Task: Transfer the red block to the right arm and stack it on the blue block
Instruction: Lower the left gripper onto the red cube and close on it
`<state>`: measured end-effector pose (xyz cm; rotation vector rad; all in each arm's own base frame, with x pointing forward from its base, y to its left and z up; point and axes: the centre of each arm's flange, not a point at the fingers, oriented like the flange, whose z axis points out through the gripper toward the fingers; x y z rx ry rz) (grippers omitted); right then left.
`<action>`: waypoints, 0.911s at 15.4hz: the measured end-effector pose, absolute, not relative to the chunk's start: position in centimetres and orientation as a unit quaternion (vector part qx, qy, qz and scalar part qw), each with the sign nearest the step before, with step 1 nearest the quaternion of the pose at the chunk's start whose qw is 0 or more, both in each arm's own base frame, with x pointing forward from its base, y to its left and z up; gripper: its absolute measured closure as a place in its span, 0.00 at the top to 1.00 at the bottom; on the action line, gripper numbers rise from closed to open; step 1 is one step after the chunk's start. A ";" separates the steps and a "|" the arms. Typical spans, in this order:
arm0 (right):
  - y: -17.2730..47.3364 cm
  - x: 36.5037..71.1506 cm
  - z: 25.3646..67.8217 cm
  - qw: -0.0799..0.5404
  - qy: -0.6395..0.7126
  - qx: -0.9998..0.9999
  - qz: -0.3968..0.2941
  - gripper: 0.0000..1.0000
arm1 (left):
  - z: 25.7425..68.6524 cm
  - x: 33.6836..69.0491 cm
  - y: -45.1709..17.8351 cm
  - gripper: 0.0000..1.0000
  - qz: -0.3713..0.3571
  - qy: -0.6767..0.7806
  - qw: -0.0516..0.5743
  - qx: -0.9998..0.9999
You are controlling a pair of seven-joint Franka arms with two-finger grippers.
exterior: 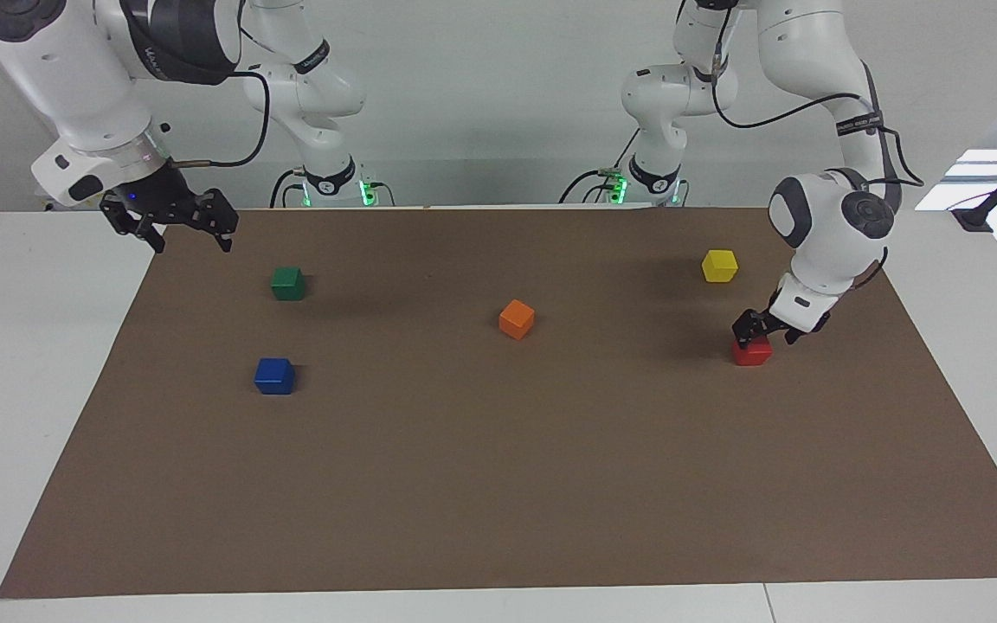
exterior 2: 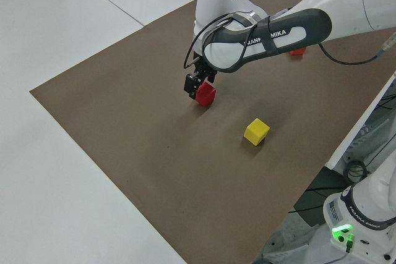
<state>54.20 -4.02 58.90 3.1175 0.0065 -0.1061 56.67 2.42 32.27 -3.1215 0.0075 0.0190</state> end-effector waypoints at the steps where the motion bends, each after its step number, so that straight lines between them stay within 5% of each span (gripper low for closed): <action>1: -4.0 54.2 58.8 0.010 0.002 0.999 -0.035 1.00 | 31.6 56.7 2.2 1.00 0.008 0.004 0.010 -1.000; 7: -3.9 54.1 58.7 0.004 0.001 0.999 -0.036 1.00 | 30.2 56.9 1.6 1.00 0.013 0.006 0.010 -1.000; 11: -3.9 54.1 58.7 0.000 0.000 0.999 -0.035 1.00 | 30.2 56.8 1.7 0.58 0.018 0.002 0.010 -1.000; 14: -3.6 54.1 58.8 -0.011 -0.005 0.999 -0.034 1.00 | 31.5 57.2 2.5 0.54 0.047 -0.024 0.001 -0.999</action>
